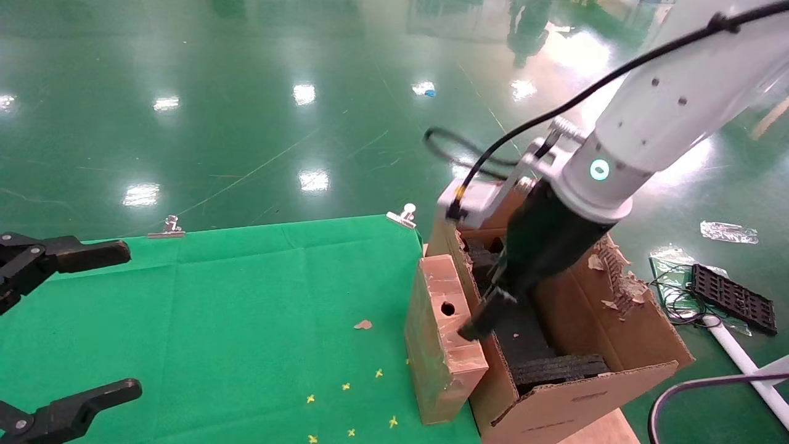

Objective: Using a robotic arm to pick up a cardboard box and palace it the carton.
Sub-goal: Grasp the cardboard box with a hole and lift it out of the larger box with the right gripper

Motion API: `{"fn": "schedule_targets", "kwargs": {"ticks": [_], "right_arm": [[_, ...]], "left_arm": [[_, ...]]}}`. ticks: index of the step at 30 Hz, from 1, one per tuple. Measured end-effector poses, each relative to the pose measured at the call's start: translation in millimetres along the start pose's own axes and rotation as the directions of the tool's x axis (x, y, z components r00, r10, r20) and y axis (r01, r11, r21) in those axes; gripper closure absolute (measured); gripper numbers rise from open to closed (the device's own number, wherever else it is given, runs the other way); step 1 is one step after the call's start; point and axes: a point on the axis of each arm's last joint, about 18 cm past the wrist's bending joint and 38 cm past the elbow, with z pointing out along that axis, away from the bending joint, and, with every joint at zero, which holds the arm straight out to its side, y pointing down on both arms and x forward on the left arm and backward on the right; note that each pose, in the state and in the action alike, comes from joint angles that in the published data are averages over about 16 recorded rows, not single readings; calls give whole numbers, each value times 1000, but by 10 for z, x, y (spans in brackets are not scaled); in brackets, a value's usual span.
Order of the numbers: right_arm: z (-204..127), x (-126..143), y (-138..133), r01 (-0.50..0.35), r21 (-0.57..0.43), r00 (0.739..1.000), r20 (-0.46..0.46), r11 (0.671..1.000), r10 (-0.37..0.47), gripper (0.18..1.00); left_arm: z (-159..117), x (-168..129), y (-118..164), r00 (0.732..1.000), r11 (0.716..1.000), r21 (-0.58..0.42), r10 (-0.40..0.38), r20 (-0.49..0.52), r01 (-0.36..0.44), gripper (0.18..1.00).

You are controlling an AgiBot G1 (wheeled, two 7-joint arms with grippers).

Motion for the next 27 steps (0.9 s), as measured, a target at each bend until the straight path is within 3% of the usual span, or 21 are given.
{"fn": "schedule_targets", "kwargs": {"ticks": [5, 10, 17, 27], "right_arm": [[23, 135, -18, -218, 29, 975, 46, 976, 216, 178], [124, 211, -52, -324, 35, 944, 81, 945, 321, 178], [340, 234, -109, -372, 9, 925, 92, 928, 369, 178], [553, 210, -149, -377, -37, 923, 70, 925, 379, 184]], "left_arm": [[0, 0, 0, 1000, 1000, 0, 0, 0, 0, 184], [0, 0, 0, 1000, 1000, 0, 0, 0, 0, 184], [0, 0, 0, 1000, 1000, 0, 0, 0, 0, 184], [0, 0, 0, 1000, 1000, 0, 0, 0, 0, 184]]}}
